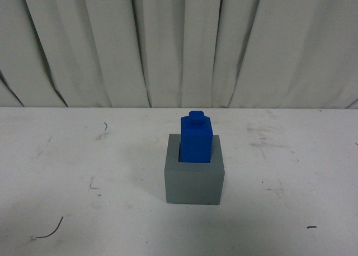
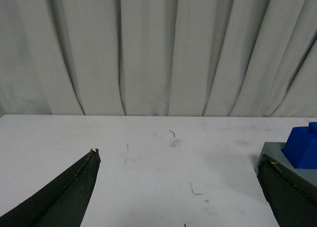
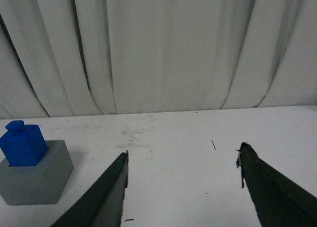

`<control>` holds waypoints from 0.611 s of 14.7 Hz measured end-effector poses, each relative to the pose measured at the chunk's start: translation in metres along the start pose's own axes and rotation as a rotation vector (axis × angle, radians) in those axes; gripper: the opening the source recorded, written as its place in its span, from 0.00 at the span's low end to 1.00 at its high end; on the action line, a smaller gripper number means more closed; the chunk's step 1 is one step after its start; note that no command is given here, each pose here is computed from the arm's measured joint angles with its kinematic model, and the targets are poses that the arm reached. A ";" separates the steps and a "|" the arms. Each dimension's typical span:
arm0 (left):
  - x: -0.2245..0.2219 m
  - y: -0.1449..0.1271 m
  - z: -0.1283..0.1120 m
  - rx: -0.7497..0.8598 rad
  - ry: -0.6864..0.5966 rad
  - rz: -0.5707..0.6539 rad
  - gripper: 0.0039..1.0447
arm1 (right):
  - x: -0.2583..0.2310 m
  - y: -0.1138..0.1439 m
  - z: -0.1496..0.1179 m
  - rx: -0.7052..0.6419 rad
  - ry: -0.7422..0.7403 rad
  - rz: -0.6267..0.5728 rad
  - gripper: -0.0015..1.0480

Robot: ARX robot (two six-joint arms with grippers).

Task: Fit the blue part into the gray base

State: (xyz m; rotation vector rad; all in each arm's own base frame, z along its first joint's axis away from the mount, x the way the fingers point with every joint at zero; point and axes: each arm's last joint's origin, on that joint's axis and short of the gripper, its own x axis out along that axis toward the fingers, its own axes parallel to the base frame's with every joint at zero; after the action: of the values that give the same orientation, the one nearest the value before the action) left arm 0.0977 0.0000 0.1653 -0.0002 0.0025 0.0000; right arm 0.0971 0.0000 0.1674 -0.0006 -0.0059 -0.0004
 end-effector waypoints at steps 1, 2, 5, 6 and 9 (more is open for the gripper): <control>0.000 0.000 0.000 0.000 0.000 0.000 0.94 | 0.000 0.000 0.000 0.000 0.000 0.000 0.72; 0.000 0.000 0.000 0.000 0.000 0.000 0.94 | 0.000 0.000 0.000 0.000 0.000 0.000 0.82; 0.000 0.000 0.000 0.000 0.000 0.000 0.94 | 0.000 0.000 0.000 0.000 0.000 0.000 0.94; 0.000 0.000 0.000 0.000 0.000 0.000 0.94 | 0.000 0.000 0.000 0.000 0.000 0.000 0.94; 0.000 0.000 0.000 0.000 0.000 0.000 0.94 | 0.000 0.000 0.000 0.000 0.000 0.000 0.94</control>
State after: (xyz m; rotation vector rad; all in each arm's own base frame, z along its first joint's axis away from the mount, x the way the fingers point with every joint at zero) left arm 0.0977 0.0000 0.1653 -0.0002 0.0025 0.0000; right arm 0.0971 0.0000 0.1674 -0.0002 -0.0059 -0.0004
